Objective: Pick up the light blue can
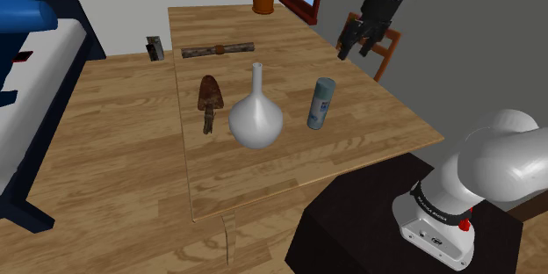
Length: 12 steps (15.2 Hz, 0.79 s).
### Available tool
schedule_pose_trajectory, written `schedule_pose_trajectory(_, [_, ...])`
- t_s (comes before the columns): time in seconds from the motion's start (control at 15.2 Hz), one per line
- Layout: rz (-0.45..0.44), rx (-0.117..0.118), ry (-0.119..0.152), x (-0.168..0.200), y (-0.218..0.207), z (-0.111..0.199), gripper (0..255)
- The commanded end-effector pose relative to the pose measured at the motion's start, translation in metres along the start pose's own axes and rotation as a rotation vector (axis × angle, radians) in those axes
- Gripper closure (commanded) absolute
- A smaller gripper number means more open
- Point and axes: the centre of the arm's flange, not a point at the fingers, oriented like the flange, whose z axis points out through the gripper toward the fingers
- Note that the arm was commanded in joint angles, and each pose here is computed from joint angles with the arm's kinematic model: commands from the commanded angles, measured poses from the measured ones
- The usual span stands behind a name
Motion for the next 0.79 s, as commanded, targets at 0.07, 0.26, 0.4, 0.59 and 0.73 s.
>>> schedule_pose_trajectory(0.07, [-0.018,-0.032,-0.006,0.013,0.002,0.037,0])
schedule_pose_trajectory(0.26, [-0.035,-0.064,-0.013,0.026,0.003,0.074,0])
schedule_pose_trajectory(0.4, [-0.047,-0.085,-0.018,0.034,0.004,0.100,0])
schedule_pose_trajectory(0.59, [-0.057,-0.106,-0.023,0.041,0.006,0.129,0])
schedule_pose_trajectory(0.73, [-0.057,-0.106,-0.023,0.040,0.007,0.139,0])
